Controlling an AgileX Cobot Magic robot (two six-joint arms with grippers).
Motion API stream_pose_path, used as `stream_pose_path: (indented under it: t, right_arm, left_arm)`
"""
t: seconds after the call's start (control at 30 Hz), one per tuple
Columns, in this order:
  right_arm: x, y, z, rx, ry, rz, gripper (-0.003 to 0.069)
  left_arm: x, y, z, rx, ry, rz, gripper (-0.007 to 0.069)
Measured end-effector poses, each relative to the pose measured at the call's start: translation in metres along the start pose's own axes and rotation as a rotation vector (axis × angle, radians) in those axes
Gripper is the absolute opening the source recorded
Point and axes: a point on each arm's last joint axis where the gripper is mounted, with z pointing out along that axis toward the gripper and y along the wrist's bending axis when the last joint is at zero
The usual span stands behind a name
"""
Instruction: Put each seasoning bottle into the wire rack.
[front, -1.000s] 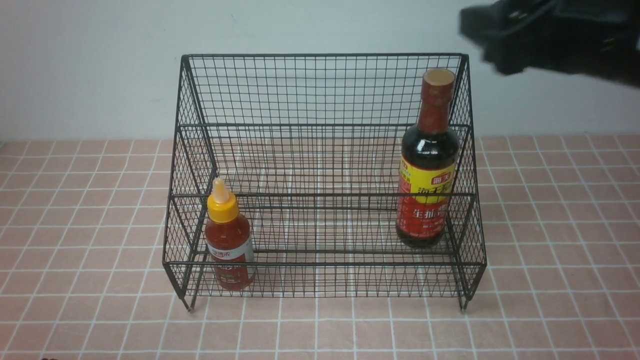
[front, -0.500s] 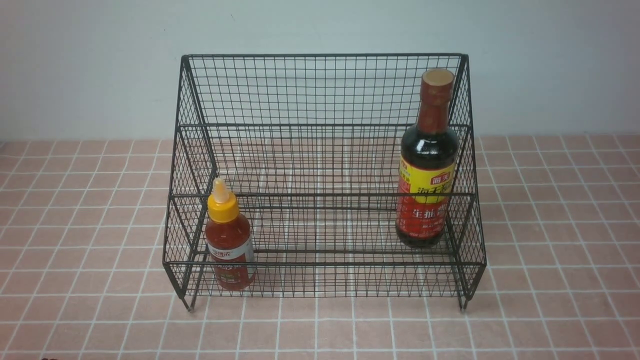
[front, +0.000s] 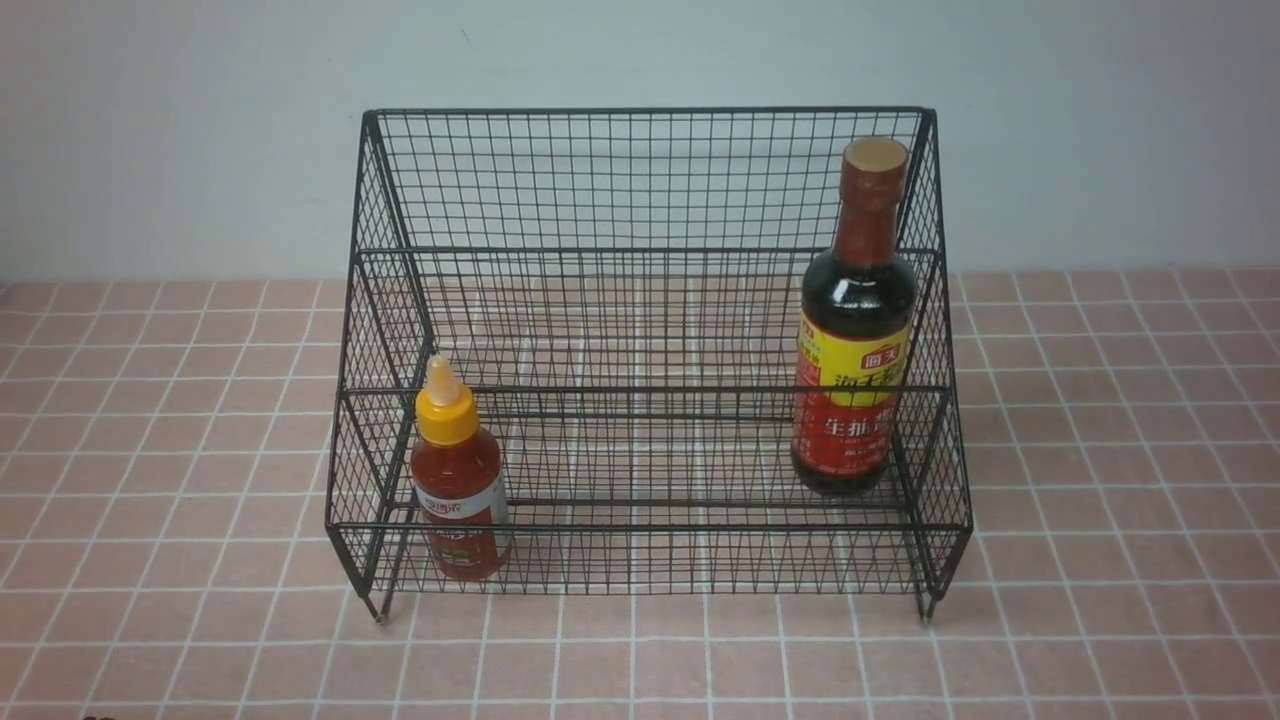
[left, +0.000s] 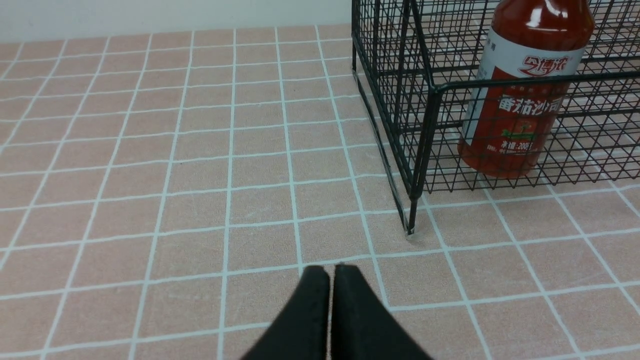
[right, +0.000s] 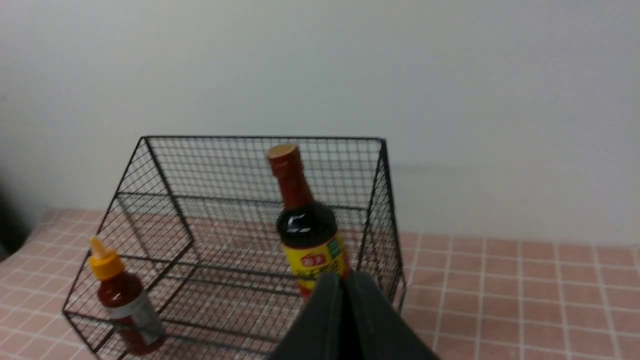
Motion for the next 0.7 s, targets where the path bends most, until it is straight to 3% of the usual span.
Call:
stream_pose_path:
  t: [0.27, 0.7]
  right_arm:
    - [0.017, 0.002, 0.018, -0.049, 0.003, 0.031, -0.0013]
    - [0.032, 0.001, 0.047, -0.116, -0.311, -0.118, -0.0013]
  left_arm:
    - [0.0, 0.0, 0.0, 0.0, 0.0, 0.0, -0.0007]
    - [0.0, 0.0, 0.0, 0.0, 0.0, 0.0, -0.0007]
